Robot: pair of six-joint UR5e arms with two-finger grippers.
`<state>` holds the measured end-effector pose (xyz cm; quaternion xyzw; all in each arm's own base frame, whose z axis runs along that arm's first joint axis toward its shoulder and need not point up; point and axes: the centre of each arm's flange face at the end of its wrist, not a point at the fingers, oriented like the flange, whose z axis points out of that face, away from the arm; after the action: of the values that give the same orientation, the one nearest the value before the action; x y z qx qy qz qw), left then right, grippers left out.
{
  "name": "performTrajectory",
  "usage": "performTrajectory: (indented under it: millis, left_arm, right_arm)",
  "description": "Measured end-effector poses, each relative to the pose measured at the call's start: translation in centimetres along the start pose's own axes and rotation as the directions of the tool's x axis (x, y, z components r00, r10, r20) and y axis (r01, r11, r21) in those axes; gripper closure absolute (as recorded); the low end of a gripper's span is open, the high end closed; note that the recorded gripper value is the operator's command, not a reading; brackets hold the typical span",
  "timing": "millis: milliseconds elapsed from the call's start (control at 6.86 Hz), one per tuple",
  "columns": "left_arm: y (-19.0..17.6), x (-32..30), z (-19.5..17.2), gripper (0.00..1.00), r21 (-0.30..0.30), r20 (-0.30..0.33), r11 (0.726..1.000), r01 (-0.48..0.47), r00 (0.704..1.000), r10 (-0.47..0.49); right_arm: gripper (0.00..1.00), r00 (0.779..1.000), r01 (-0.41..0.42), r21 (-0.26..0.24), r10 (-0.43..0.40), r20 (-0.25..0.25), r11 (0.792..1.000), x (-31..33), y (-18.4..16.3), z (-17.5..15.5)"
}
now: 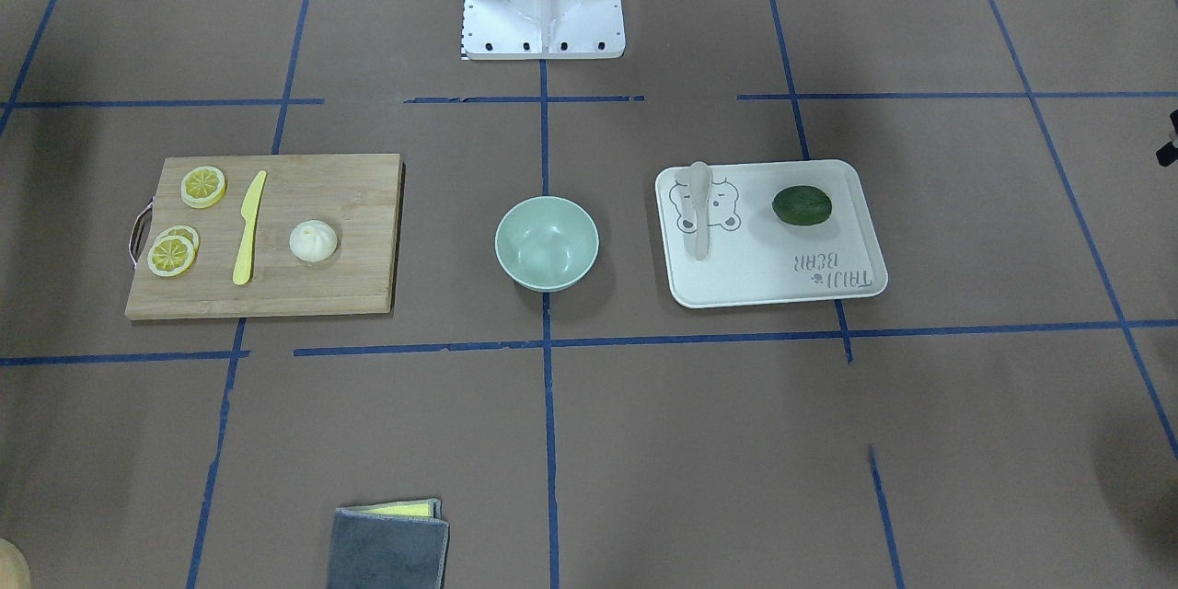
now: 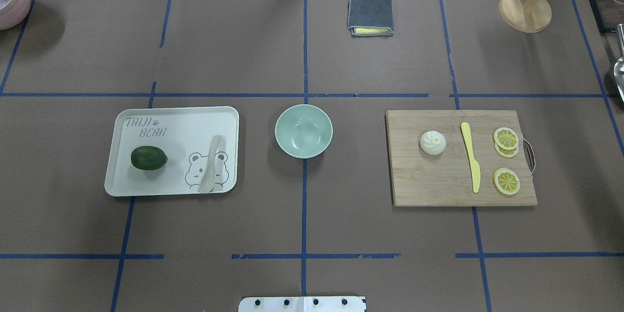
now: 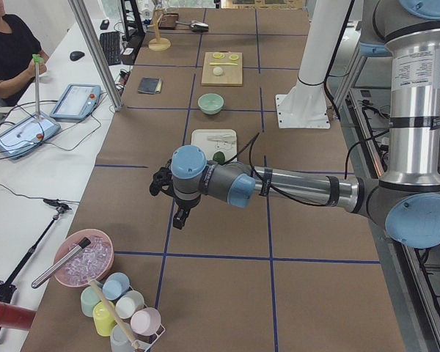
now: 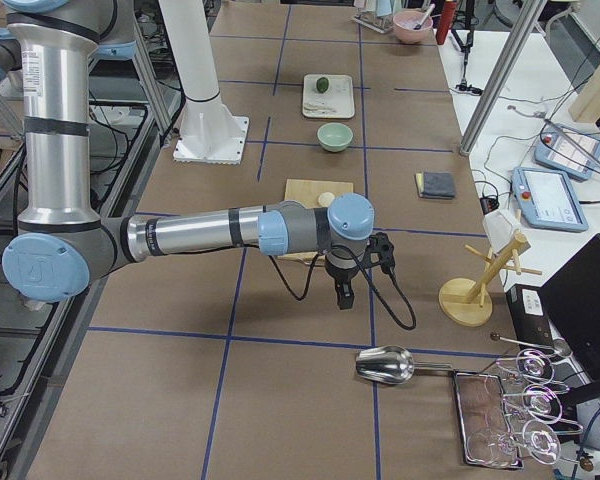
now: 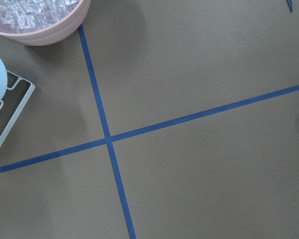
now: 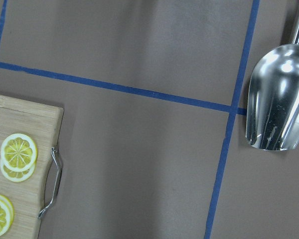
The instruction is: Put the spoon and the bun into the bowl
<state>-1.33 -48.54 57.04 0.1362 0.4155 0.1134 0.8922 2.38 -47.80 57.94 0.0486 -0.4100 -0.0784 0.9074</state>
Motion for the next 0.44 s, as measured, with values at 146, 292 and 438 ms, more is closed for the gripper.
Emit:
performTrajectory:
  millis: [146, 292, 438]
  left_arm:
    - [-0.5, 0.5, 0.2, 0.0, -0.004, -0.003, 1.0, -0.009, 1.0, 0.009]
    - [-1.1, 1.3, 0.7, 0.0, -0.014, -0.007, 1.0, -0.023, 1.0, 0.023]
    - [-1.4, 1.8, 0.9, 0.0, -0.019, -0.009, 0.999, -0.031, 0.999, 0.031]
  right_arm:
    - [0.0, 1.0, -0.004, -0.002, 0.004, -0.009, 1.0, 0.2, 0.0, 0.1]
    - [0.0, 1.0, -0.006, -0.002, 0.006, -0.02, 1.0, 0.4, 0.0, 0.1]
    - [0.0, 1.0, -0.006, -0.001, 0.006, -0.025, 1.0, 0.5, 0.0, 0.2]
